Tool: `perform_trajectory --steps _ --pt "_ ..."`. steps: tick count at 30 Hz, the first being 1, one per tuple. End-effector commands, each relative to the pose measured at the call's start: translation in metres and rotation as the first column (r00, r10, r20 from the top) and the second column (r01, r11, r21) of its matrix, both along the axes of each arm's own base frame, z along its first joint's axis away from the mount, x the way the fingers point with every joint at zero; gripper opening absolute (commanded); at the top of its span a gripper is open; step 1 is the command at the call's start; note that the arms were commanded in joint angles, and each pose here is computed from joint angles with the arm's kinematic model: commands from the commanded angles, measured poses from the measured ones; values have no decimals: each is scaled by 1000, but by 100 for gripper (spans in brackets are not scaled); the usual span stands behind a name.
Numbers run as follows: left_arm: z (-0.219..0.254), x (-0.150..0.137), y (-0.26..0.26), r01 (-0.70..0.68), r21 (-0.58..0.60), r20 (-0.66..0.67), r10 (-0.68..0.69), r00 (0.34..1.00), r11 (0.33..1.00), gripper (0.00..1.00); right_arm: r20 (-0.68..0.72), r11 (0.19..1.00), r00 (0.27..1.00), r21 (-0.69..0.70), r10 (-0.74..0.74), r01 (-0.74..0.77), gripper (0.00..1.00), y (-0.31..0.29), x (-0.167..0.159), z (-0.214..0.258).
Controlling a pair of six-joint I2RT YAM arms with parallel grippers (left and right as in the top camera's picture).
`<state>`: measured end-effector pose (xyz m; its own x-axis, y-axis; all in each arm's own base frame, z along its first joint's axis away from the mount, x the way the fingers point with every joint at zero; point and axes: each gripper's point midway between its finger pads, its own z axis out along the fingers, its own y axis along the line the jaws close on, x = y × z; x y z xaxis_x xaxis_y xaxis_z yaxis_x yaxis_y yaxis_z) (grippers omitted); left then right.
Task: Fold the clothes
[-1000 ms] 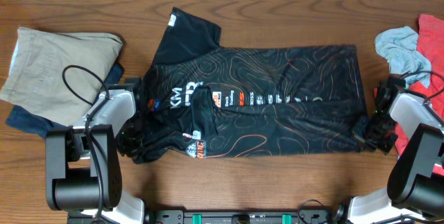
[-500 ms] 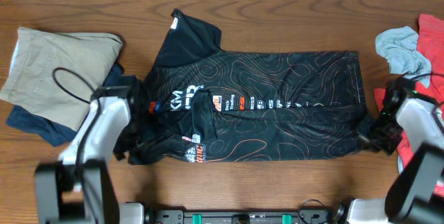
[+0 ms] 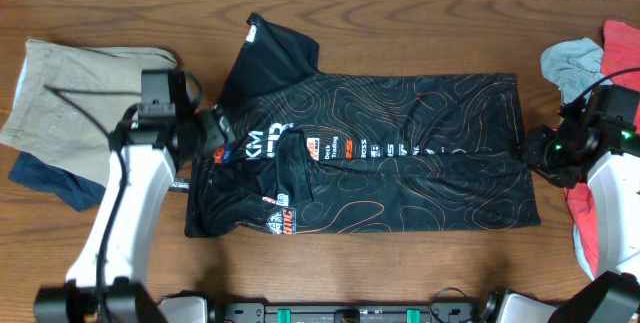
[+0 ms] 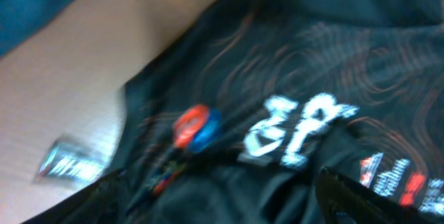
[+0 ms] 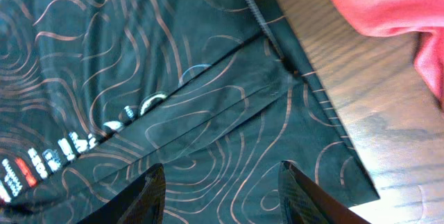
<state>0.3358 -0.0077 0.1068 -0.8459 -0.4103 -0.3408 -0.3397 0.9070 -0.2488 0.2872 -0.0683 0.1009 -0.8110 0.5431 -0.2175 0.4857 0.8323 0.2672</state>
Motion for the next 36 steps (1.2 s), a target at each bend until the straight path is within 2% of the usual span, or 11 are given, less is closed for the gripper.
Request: perform_trajectory --steps 1,7,12,17,27,34,36 --pt "6 34 -18 116 -75 53 -113 992 990 86 34 996 996 14 84 -85 51 16 7 5" --pt "-5 99 -22 220 -24 101 -217 971 975 89 40 994 994 11 106 -107 51 22 10 6" --pt "-27 151 -17 232 17 146 -232 962 973 89 45 994 993 9 109 -109 51 22 11 6" --pt "-51 185 -20 252 42 202 -255 946 967 89 40 994 993 11 109 -109 51 22 10 6" --pt "-102 209 -40 284 53 240 -288 927 957 89 35 994 993 13 109 -109 51 23 9 5" --pt "-124 198 -67 337 38 188 -338 922 941 88 39 994 993 11 109 -109 51 23 9 6" --pt "-126 193 -74 349 35 172 -349 921 937 83 45 994 993 9 109 -110 51 22 11 6"
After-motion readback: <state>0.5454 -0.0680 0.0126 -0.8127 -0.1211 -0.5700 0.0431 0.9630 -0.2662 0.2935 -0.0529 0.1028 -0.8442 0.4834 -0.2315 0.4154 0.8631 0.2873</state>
